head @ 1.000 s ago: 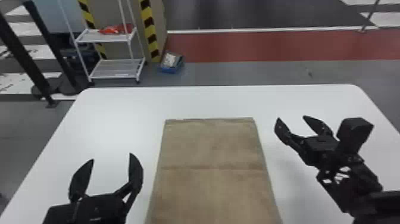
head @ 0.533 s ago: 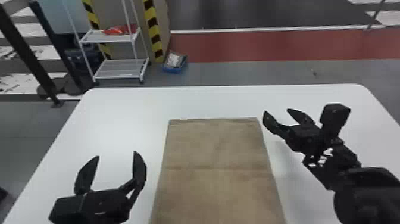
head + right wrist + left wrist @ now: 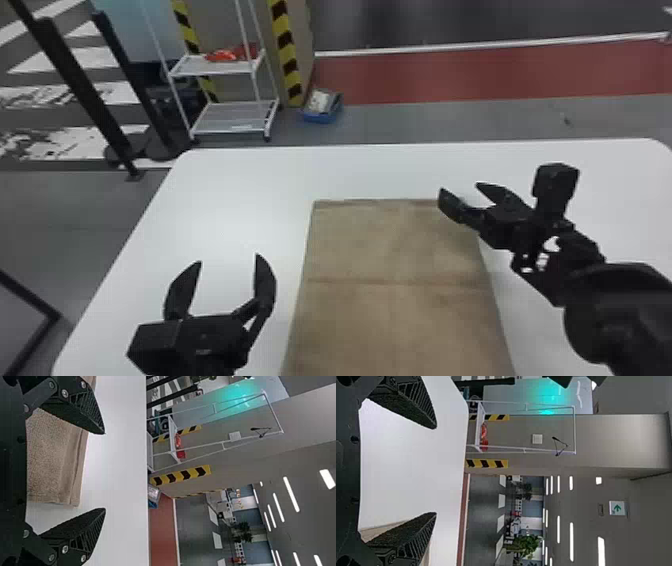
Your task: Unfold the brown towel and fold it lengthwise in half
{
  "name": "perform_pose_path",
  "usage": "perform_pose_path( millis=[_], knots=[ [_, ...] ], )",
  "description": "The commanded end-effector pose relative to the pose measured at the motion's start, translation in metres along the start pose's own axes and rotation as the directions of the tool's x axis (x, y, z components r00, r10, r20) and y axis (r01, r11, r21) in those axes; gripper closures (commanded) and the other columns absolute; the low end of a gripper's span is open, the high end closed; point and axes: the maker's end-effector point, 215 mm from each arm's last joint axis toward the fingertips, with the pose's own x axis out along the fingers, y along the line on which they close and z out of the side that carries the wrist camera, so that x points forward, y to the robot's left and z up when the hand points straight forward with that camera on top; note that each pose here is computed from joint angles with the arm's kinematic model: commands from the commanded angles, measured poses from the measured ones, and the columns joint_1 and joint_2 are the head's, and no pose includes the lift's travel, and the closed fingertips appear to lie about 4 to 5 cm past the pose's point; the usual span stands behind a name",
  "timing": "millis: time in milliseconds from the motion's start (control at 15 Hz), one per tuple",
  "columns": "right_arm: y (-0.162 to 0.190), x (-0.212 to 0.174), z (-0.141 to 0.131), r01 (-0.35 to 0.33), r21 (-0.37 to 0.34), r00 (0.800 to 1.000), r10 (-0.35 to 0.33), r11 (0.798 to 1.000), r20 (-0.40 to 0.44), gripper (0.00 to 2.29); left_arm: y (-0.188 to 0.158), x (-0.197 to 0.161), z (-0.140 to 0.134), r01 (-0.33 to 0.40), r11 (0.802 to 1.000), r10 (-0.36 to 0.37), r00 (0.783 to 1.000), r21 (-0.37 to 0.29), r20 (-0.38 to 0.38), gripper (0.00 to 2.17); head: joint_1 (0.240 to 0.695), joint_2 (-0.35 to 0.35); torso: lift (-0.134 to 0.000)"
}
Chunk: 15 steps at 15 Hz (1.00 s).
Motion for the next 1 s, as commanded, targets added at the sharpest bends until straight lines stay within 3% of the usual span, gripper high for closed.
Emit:
perform_pose_path(
  millis=[0, 933],
  knots=[
    [0.007, 0.003, -0.011, -0.010, 0.005, 0.999, 0.010, 1.000, -0.031, 0.21, 0.000, 0.000, -0.003, 0.001, 1.000, -0.001, 1.000, 0.001, -0.006, 0.10, 0.695, 0.176, -0.123],
    [-0.002, 0.012, -0.035, 0.021, 0.026, 0.994, -0.018, 0.999, -0.107, 0.29, 0.003, -0.003, -0.007, -0.005, 1.000, 0.005, 1.000, -0.001, -0.014, 0.10, 0.695, 0.185, -0.123]
  ],
)
